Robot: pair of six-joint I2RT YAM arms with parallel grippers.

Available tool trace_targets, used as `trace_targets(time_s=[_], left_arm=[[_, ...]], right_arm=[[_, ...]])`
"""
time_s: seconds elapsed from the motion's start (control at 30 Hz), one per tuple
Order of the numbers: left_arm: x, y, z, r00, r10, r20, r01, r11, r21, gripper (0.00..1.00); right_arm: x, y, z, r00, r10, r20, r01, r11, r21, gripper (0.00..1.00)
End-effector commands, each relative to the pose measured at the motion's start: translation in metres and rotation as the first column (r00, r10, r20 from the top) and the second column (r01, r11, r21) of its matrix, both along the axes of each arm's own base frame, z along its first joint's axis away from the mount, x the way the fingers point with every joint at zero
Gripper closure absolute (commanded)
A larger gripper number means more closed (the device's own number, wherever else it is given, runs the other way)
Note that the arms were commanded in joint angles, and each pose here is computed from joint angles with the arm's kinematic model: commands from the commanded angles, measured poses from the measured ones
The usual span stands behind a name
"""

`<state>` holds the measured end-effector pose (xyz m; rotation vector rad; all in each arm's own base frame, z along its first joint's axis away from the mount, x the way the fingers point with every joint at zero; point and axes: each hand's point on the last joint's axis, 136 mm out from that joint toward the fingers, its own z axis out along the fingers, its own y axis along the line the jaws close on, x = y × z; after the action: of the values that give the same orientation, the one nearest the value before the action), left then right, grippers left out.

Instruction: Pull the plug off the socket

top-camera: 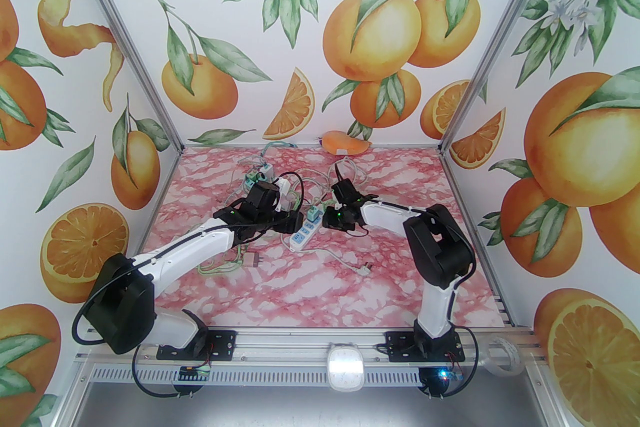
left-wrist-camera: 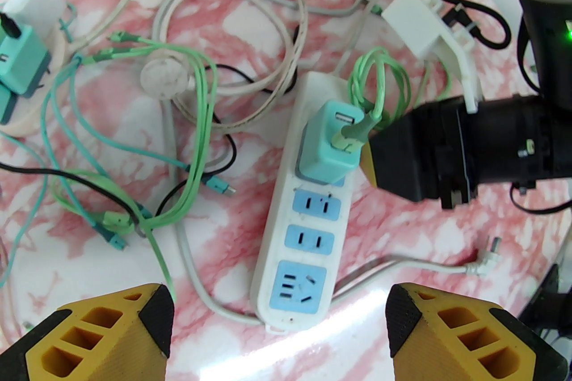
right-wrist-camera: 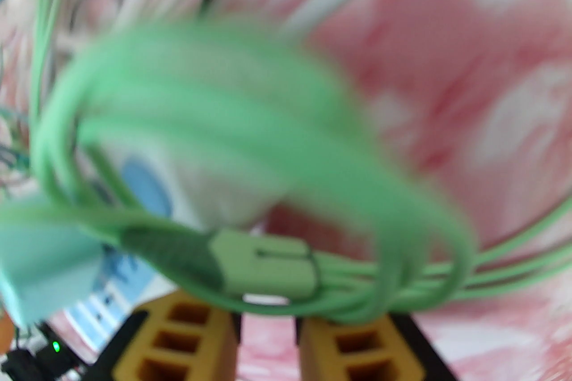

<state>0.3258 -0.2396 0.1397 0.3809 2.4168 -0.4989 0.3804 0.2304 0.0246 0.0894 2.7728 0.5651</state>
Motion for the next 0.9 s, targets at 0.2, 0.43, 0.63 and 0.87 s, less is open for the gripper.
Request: trace_targets(time_s=[0.2, 0.43, 0.63, 0.87], left_arm=[[0.010, -0.039, -0.007, 0.991, -0.129, 0.030, 0.128, 0.991, 0.024, 0.23], [0.025, -0.066, -0.028, 0.978, -0.207, 0.036, 0.203, 0.975, 0.084, 0.30], [0.047, -0.074, -0.041, 0.974, -0.219, 0.053, 0.209, 0.966, 0.155, 0.32], [0.057, -0.074, -0.054, 0.971, -0.235, 0.039, 0.224, 0.957, 0.187, 0.38]], right_arm=[[0.041, -0.006, 0.009, 0.998, -0.032, 0.051, 0.030, 0.998, 0.055, 0.63], [0.042, 0.013, 0.014, 0.999, -0.003, 0.038, -0.004, 0.984, 0.178, 0.54], [0.041, 0.015, 0.017, 1.000, -0.005, 0.027, -0.001, 0.972, 0.235, 0.52], [0.039, 0.019, 0.016, 1.000, 0.011, 0.017, -0.015, 0.967, 0.254, 0.51]])
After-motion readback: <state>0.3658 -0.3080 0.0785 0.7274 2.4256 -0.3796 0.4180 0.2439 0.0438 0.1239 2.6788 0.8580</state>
